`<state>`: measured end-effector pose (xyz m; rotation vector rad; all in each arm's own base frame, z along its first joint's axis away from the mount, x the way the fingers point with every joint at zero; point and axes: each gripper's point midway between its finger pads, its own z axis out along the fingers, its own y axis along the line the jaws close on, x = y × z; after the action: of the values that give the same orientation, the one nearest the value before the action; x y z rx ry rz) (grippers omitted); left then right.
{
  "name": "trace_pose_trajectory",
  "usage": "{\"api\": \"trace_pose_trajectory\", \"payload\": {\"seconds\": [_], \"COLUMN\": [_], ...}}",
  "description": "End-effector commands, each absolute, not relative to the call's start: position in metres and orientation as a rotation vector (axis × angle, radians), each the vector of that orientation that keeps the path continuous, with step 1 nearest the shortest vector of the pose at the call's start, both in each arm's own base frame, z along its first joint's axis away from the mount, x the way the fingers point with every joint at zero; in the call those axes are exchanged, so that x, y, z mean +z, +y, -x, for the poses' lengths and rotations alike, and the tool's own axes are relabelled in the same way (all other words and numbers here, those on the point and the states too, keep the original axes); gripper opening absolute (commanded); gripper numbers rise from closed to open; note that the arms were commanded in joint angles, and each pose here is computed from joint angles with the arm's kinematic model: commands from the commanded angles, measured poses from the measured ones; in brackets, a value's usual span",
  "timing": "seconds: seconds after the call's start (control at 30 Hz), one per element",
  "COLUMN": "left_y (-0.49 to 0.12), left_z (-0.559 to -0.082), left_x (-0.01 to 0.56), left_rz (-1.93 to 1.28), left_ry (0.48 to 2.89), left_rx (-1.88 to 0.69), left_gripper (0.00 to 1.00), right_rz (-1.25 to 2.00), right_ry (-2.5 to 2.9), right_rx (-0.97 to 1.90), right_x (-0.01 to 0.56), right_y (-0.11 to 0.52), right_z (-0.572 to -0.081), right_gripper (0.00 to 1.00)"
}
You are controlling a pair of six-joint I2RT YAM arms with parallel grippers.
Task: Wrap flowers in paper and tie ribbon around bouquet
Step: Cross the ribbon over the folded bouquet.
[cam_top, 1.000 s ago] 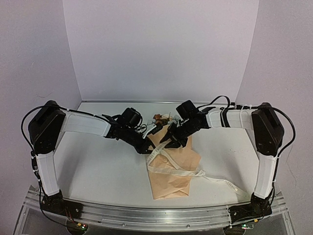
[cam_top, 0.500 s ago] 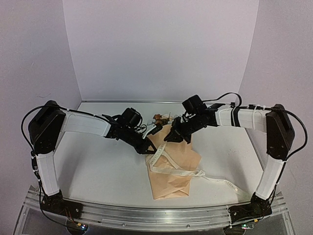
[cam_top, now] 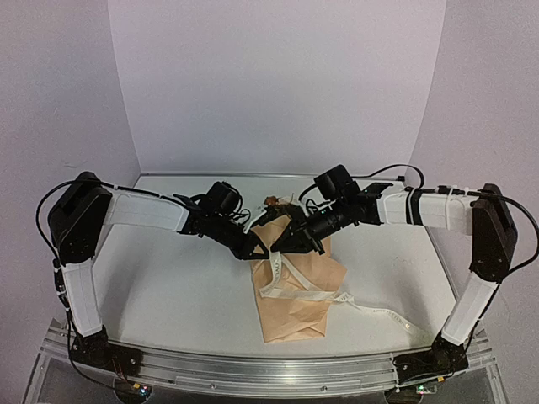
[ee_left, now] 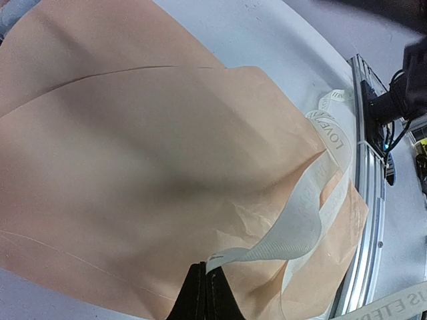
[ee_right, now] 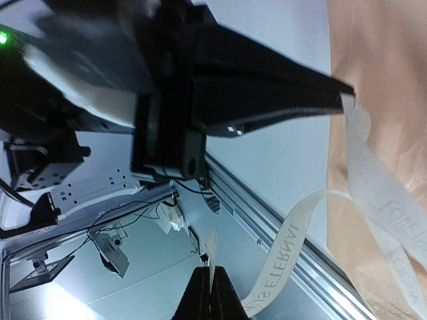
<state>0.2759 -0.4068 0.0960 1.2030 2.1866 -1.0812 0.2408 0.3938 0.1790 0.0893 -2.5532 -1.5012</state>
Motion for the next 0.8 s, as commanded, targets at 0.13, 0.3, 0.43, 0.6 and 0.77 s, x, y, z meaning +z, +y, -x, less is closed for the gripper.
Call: {"api": "trace_pose_trajectory", "payload": {"seconds": [0.13, 0.3, 0.43, 0.6, 0.77], "left_y": [-0.419, -0.416, -0.411, -0.407, -0.406], "left_z": [-0.291, -0.289, -0.284, -0.276, -0.267], "left_x": [0.128, 0.134, 0.136, 0.137, 0.135], "left_rz": [-1.188, -1.18, -1.184, -1.194, -1.212], "left_ry": [2.088, 2.081, 2.086, 2.093, 2.112], "left_rx": [-1.1, -1.094, -1.092, -1.11, -1.157], "left_gripper": [0.0, 0.0, 0.0, 0.0, 0.0], "right_rz": [-0.093, -0.079, -0.122, -0.163, -0.218], "right_ry": [-2.505, -2.639, -2.808, -2.947, -3.076], "right_rx": [-1.423, -1.223, -1.005, -0.851, -0.778], "right_x": [0.137, 0.1, 0.084, 0.074, 0.078], "right_y": [0.401, 0.38, 0.352, 0.339, 0.339], "right_z": [-0.218, -0.217, -0.22, -0.236, -0.255], "right_gripper": [0.0, 0.0, 0.0, 0.0, 0.0]}}
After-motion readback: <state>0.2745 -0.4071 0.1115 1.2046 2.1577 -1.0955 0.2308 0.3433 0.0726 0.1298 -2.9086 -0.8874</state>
